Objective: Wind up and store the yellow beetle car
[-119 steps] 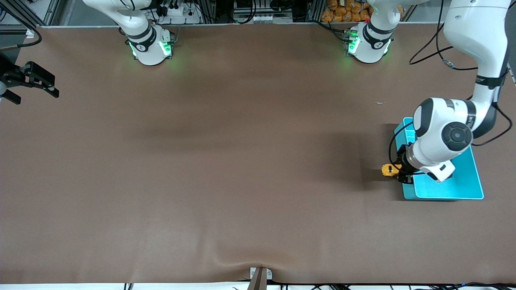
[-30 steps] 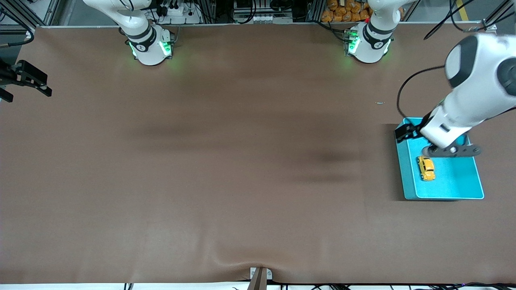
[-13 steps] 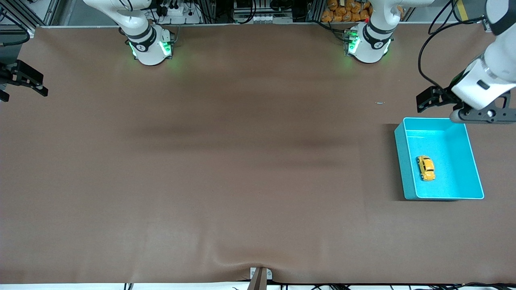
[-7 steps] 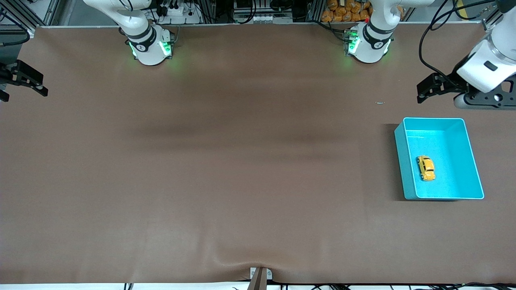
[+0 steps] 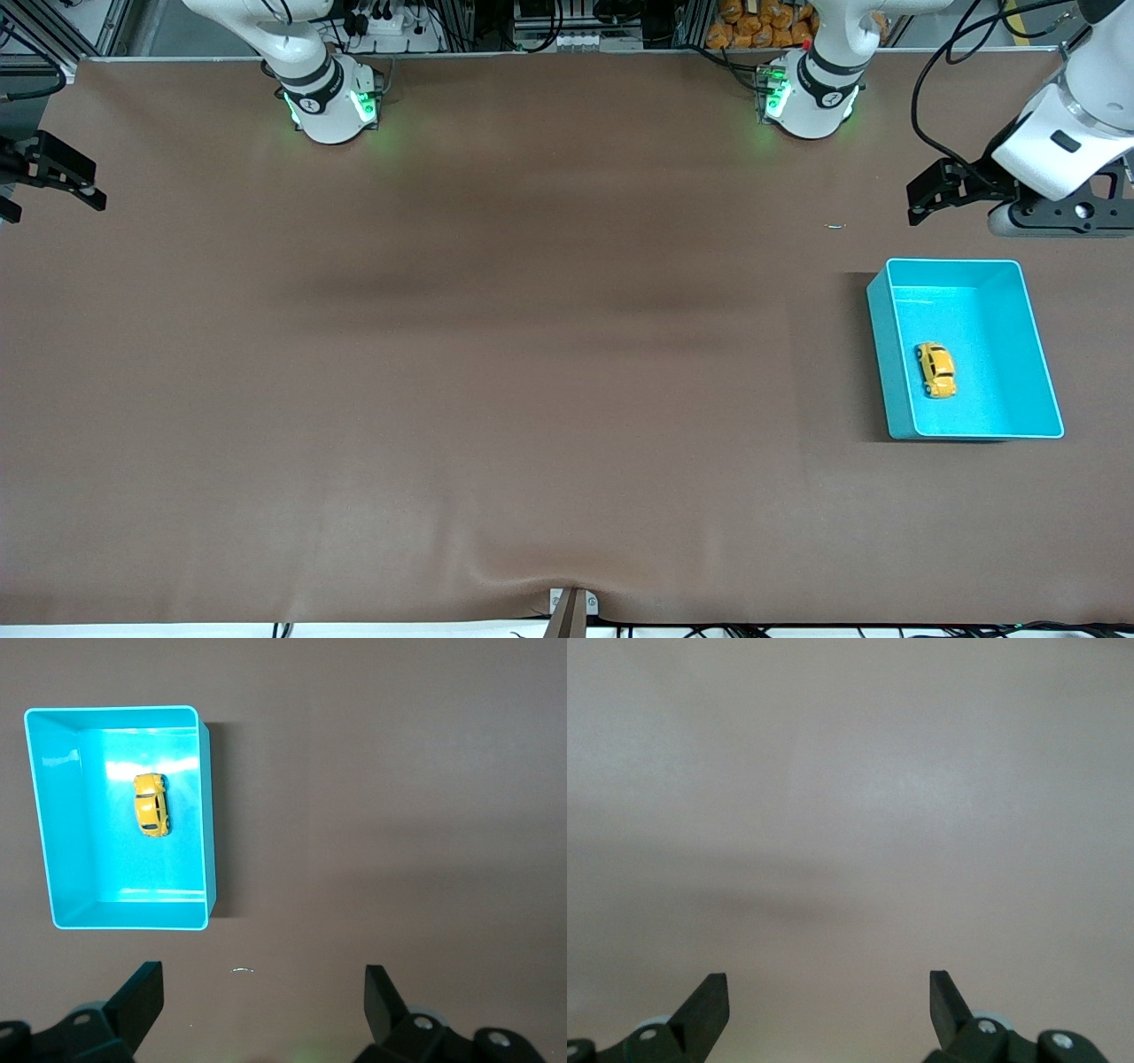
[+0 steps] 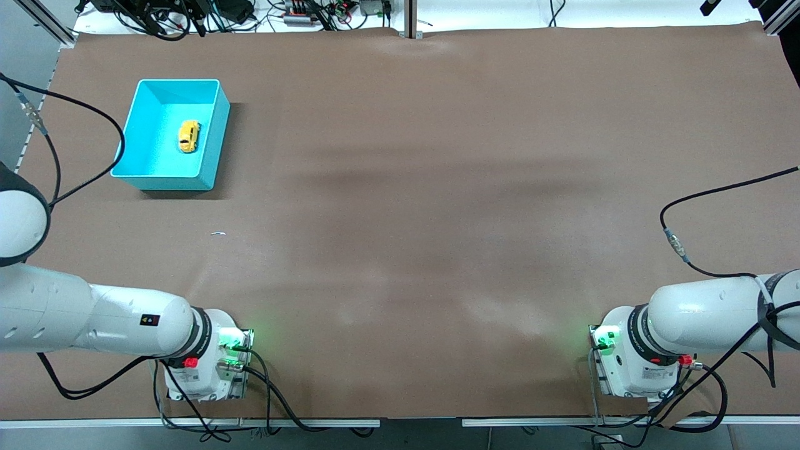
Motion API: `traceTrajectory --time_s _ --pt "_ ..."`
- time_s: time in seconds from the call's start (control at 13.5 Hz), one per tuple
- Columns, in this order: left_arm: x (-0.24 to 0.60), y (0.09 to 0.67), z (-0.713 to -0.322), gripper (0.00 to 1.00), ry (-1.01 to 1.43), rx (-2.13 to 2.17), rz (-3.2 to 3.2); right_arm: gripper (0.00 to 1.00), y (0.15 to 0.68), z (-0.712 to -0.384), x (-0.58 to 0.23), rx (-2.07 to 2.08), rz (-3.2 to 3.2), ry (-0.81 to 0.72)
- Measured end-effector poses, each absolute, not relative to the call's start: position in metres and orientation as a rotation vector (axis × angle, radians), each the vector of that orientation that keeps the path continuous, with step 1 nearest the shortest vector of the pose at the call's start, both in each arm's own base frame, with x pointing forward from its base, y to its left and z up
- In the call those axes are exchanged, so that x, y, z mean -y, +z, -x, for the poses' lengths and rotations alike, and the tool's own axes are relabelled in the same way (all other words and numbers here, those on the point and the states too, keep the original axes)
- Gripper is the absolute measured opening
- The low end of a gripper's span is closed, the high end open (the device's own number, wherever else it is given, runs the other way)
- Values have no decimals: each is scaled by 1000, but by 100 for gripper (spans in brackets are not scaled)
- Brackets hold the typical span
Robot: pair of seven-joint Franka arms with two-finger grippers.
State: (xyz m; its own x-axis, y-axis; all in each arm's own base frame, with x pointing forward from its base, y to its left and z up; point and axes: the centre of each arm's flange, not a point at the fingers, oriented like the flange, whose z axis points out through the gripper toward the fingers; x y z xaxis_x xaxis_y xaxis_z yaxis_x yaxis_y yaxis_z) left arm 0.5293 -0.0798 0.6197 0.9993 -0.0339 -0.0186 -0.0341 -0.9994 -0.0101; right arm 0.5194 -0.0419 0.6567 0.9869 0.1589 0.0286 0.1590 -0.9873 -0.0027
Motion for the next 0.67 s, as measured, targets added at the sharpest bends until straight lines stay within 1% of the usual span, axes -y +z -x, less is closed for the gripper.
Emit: traceTrajectory --time_s 0.67 --pt "88 619 -528 100 30 -73 3126 100 657 -519 45 243 3127 -44"
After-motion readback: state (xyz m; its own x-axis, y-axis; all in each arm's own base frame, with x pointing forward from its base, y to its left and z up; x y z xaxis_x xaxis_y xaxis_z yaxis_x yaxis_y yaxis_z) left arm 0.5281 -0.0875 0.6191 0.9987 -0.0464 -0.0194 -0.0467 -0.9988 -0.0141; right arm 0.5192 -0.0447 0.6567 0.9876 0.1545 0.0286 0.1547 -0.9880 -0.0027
